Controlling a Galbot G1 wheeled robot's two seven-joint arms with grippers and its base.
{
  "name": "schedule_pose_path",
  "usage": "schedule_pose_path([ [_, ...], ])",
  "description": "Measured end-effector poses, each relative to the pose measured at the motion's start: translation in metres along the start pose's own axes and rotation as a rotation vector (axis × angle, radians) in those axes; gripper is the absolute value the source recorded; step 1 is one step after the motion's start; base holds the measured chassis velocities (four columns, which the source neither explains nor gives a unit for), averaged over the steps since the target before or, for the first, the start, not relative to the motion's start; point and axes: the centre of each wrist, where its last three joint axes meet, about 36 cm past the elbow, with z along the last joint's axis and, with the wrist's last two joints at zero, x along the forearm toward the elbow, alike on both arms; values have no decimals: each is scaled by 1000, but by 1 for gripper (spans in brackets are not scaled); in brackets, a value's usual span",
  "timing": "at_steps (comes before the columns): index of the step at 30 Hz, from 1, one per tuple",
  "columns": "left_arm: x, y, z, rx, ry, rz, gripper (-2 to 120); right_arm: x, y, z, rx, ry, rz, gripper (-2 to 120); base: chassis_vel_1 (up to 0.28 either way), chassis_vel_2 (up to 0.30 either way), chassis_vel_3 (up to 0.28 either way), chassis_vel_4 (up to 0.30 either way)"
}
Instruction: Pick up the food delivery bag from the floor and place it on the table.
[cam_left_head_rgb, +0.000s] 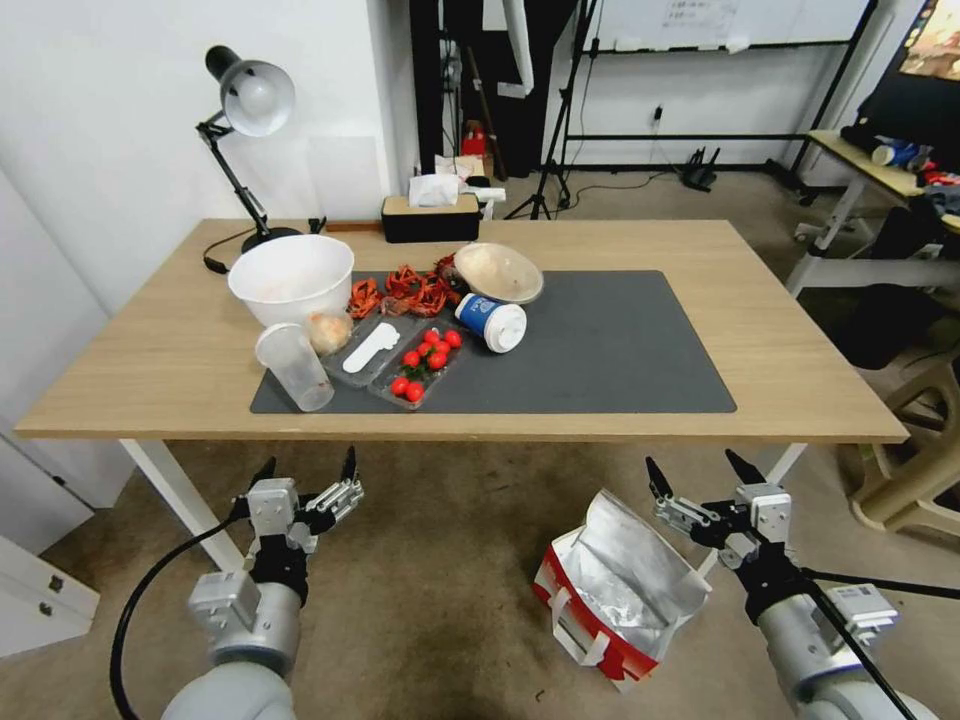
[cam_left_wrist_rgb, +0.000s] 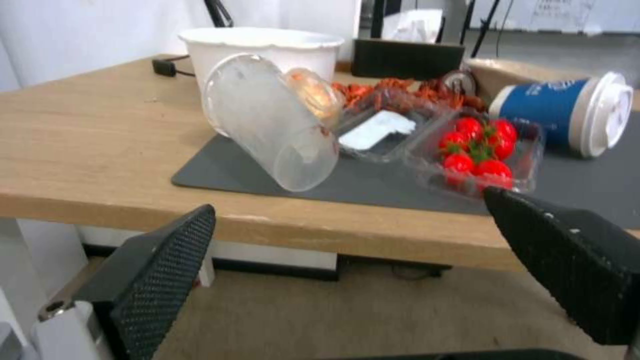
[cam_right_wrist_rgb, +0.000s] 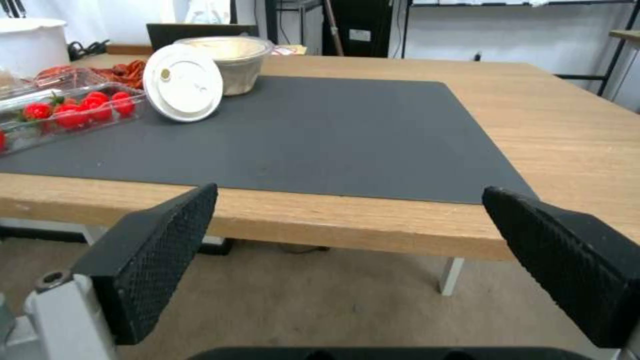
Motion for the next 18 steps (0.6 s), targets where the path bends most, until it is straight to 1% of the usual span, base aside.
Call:
schedule_pose_path([
  [6, 0, 2, 5, 18, -28, 3, 100, -1, 1, 1, 5, -5, -6, 100, 0, 0, 0, 0],
  [18, 3, 2, 5, 43, -27, -4, 100, 2, 2, 5, -6, -13, -26, 100, 0, 0, 0, 0],
])
